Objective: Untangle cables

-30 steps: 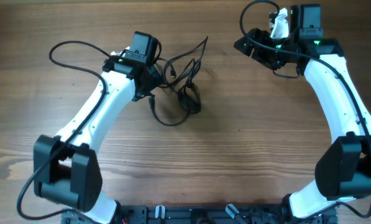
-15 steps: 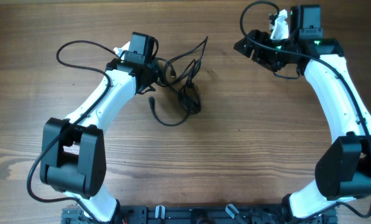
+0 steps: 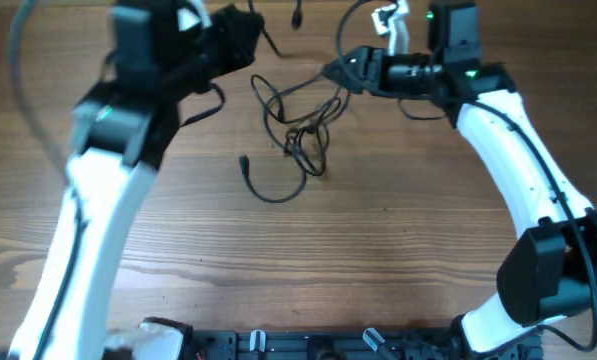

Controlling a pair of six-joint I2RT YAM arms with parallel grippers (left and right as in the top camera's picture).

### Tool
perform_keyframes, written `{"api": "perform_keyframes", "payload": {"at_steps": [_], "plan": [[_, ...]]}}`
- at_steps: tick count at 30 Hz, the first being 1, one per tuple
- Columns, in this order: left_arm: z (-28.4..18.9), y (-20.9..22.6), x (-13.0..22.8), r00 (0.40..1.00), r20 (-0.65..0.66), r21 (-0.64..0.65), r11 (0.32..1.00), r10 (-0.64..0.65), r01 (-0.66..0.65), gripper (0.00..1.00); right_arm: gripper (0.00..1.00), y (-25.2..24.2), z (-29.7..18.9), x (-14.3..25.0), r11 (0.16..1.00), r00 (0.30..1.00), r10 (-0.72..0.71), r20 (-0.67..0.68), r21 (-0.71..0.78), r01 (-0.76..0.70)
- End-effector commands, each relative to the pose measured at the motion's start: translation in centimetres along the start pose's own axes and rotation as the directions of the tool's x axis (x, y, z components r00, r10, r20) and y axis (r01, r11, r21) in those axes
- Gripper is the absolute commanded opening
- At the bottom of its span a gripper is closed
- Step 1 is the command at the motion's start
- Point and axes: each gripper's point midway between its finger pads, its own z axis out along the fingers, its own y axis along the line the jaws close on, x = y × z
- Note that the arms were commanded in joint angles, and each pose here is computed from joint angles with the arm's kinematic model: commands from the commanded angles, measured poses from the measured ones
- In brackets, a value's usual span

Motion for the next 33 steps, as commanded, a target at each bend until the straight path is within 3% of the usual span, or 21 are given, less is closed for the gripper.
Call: {"api": "perform_keyframes", "payload": {"at_steps": [1,6,9,17,21,23,24,25,26,28,31,33], "plan": [[-2.3,-1.6,-1.3,0.998,0.036,0.074,0.996,-0.044,0.041,0.04,0.75,2.7,-0.4,-1.0,0.997,0.999,-0.037,0.023,-0.065,0.038],[-4.5,-2.2,-4.0,0.982,0.120,0.125,0.984,-0.144,0.129,0.04,0.75,4.1,-0.6,-1.3,0.986,0.995,-0.097,0.034,-0.135,0.101],[-4.6,-2.5,-4.0,0.980,0.116,0.139,0.980,-0.159,0.143,0.04,0.69,4.4,-0.3,-1.2,0.984,0.994,-0.105,0.031,-0.141,0.108],[-3.0,1.9,0.8,0.961,-0.056,-0.048,0.962,-0.272,0.270,0.04,0.66,7.1,-0.6,-2.7,0.946,0.973,-0.205,0.101,-0.235,0.224],[-2.2,2.1,1.3,0.955,-0.088,-0.048,0.959,-0.284,0.281,0.04,0.47,7.6,0.1,-1.5,0.935,0.967,-0.244,0.072,-0.246,0.254],[-2.2,2.2,1.3,0.956,-0.087,-0.051,0.960,-0.280,0.277,0.05,0.18,7.4,0.2,-1.2,0.938,0.968,-0.243,0.059,-0.241,0.250],[-2.2,2.4,1.4,0.955,-0.085,-0.061,0.958,-0.283,0.279,0.16,0.08,7.2,0.1,-1.2,0.940,0.969,-0.239,0.060,-0.236,0.246],[-2.2,2.9,1.5,0.954,-0.078,-0.086,0.955,-0.290,0.283,0.34,0.05,7.0,0.1,-1.4,0.944,0.970,-0.236,0.066,-0.220,0.245],[-2.3,3.5,1.6,0.953,-0.069,-0.114,0.951,-0.296,0.288,0.52,0.05,6.5,0.2,-1.7,0.952,0.971,-0.226,0.073,-0.194,0.236],[-2.4,4.5,1.9,0.950,-0.056,-0.167,0.941,-0.308,0.295,0.79,0.05,4.8,0.0,-2.3,0.975,0.980,-0.179,0.087,-0.117,0.188],[-2.8,6.2,2.3,0.947,-0.030,-0.249,0.920,-0.320,0.303,1.00,0.05,1.8,-1.3,-3.2,0.993,0.986,-0.121,0.113,0.004,0.121],[-2.8,6.9,2.5,0.946,-0.022,-0.281,0.910,-0.324,0.305,1.00,0.05,-0.3,-3.2,-3.9,0.993,0.985,-0.087,0.148,0.097,0.073]]}}
